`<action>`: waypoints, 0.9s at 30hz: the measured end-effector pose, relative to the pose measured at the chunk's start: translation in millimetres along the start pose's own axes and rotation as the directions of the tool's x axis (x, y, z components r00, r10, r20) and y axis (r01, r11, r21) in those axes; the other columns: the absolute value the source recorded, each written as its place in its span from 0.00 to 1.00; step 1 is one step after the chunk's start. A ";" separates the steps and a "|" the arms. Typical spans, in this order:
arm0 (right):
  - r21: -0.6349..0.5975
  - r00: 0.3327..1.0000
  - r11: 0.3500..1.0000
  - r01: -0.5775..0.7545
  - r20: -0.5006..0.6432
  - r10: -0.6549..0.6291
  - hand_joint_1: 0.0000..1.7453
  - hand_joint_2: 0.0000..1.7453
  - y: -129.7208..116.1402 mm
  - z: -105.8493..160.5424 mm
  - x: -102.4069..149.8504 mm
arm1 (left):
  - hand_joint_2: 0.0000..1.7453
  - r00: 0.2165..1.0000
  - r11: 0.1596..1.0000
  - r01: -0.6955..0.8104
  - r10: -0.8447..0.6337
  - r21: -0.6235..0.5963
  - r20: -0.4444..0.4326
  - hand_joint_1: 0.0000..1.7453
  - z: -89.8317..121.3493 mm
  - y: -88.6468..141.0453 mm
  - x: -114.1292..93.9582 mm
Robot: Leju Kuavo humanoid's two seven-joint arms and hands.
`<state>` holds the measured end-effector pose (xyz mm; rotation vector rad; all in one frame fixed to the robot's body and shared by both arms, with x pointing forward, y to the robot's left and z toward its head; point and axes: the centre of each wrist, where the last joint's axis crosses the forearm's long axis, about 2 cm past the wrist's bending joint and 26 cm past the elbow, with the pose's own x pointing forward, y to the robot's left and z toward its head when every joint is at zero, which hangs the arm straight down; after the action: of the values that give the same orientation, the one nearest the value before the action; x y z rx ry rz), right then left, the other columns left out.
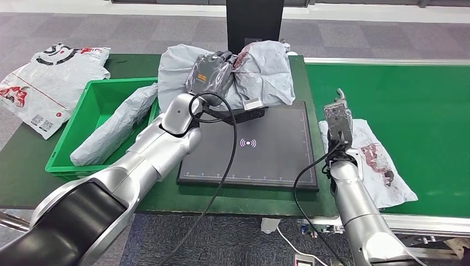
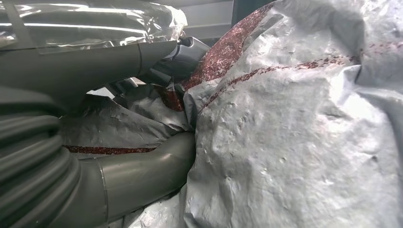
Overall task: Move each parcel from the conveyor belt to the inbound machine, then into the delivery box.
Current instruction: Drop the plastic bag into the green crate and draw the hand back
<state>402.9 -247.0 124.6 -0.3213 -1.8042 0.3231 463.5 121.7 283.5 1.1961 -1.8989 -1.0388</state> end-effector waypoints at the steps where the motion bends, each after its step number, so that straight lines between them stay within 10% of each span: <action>1: 0.004 1.000 1.000 -0.001 -0.002 0.001 0.00 0.00 0.5 0.2 0.4 | 1.00 1.000 1.000 0.023 -0.023 -0.002 -0.013 1.00 0.6 -0.6 -0.7; 5: 0.013 1.000 1.000 -0.008 -0.014 0.008 0.00 0.00 2.6 2.0 1.4 | 1.00 0.957 0.972 0.234 -0.232 -0.011 -0.176 1.00 4.0 -1.6 -24.8; 10: 0.002 0.999 1.000 -0.007 -0.041 0.007 0.00 0.00 -5.7 1.8 -2.5 | 1.00 0.762 0.888 0.453 -0.433 -0.082 -0.482 1.00 12.2 16.6 -121.9; 15: -0.027 0.999 0.999 -0.017 -0.046 0.016 0.00 0.00 -27.0 4.7 -15.8 | 1.00 0.783 0.902 0.417 -0.419 -0.112 -0.460 1.00 28.9 22.0 -168.0; 27: -0.040 0.997 0.999 -0.019 -0.082 0.016 0.00 0.00 -28.5 43.3 -37.3 | 1.00 0.755 0.890 0.444 -0.435 -0.105 -0.491 1.00 51.1 18.9 -197.3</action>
<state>368.9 -289.7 91.5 -0.3740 -1.7301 0.2821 485.4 323.0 253.7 1.7827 -1.2416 -0.8192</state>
